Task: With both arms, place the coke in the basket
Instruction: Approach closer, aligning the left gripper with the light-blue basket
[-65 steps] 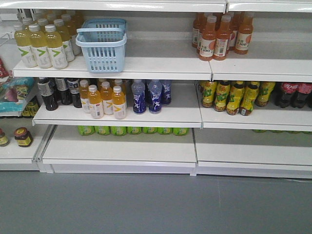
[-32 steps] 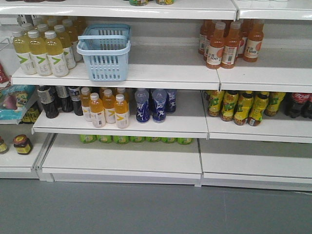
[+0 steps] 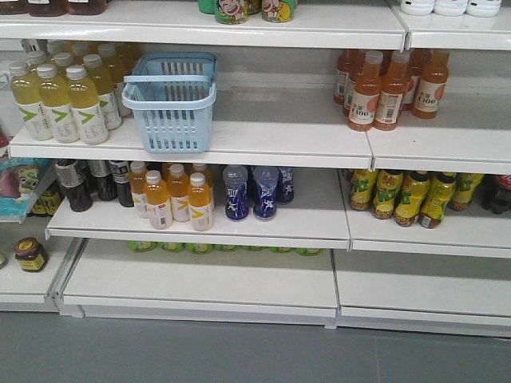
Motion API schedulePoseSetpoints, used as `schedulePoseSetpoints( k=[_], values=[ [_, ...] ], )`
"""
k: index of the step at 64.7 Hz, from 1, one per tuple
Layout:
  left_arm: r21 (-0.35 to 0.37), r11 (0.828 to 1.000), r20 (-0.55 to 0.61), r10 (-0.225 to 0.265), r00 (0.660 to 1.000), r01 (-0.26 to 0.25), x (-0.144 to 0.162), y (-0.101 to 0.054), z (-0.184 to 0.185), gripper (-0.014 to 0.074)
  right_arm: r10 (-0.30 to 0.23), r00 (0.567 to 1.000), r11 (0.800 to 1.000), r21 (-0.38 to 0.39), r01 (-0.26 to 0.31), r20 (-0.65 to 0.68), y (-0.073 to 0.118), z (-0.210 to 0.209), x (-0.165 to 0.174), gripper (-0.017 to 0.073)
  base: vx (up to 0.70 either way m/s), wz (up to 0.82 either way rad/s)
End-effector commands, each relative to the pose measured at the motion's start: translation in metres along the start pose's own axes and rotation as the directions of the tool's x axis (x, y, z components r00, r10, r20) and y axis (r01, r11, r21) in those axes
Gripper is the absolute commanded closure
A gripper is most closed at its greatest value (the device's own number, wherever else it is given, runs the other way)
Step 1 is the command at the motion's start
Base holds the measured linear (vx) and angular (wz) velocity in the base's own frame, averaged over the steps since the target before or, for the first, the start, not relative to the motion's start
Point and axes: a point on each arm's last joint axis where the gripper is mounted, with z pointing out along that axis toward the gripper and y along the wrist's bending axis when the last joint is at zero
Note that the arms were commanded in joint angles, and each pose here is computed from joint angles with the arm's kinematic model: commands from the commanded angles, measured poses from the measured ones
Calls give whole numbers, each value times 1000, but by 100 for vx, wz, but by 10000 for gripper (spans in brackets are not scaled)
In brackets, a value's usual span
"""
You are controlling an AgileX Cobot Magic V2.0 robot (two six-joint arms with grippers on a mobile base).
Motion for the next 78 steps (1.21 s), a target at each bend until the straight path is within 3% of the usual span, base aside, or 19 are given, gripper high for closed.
schedulePoseSetpoints(
  k=[1,78],
  values=[
    [22,1000,87,2,996,-4,-6,-2,-1,598,-12,997,1000,-1,12,70,0,-1,-2,564,16,0],
    [22,1000,87,2,996,-4,-6,-2,-1,598,-12,997,1000,-1,12,70,0,-1,-2,564,12,-2]
  ],
)
